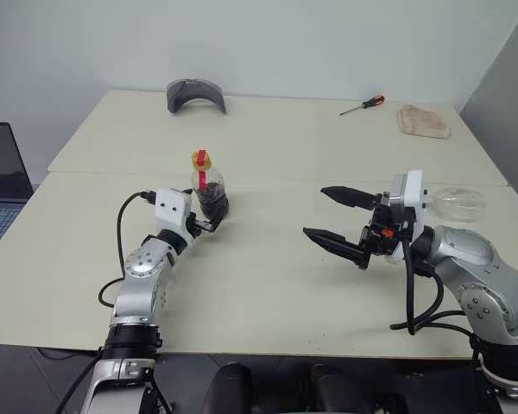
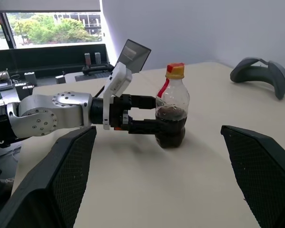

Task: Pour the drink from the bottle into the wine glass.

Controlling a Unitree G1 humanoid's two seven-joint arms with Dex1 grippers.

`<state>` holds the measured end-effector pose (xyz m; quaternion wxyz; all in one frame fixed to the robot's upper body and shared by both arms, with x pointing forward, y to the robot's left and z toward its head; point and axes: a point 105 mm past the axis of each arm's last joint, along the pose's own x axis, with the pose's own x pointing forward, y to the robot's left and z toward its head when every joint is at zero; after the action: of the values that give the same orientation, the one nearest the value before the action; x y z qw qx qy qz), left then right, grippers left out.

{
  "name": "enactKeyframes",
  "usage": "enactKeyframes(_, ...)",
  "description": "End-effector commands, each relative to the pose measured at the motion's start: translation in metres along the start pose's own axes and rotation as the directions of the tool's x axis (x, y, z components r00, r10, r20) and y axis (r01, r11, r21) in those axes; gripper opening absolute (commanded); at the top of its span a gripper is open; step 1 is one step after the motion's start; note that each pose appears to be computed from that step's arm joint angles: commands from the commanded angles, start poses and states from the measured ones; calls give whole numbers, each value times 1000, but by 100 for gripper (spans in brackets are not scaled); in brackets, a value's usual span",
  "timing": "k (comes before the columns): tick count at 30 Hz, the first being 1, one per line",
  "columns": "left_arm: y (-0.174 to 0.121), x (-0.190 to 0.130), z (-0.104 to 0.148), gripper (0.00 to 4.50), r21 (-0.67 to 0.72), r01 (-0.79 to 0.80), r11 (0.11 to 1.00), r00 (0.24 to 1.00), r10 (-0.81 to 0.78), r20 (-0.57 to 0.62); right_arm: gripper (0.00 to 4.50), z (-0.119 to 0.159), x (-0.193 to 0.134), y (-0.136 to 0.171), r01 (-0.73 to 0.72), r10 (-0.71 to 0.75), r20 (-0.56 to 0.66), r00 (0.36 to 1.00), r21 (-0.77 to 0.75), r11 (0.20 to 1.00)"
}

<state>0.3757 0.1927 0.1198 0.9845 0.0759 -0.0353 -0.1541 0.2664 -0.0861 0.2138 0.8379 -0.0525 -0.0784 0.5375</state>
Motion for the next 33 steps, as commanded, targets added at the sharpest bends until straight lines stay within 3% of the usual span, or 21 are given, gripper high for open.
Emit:
enactKeyframes(1,-2,14,8,448,16,2,1000,1000,-2,22,450,11,3,6,-18,19,32,999,-35,999)
enactKeyframes(10,-1,34,9,448,-10,-13,1000,999,13,41,450,7,5,7,-15,16,34,999,-31,999)
enactKeyframes(20,-2,35,15,197,-4,2,1000,998,-2,69,450,6,6,8,-10,11,38,999,-22,1000)
enactKeyframes(25,-6,29,20,147,23,20,1000,997,-22,80,450,9,6,10,-11,12,40,999,-30,999)
enactKeyframes(33,-71,15,37,109,68,285,956,953,-290,91,450,14,-2,16,-4,4,-14,1000,-32,999)
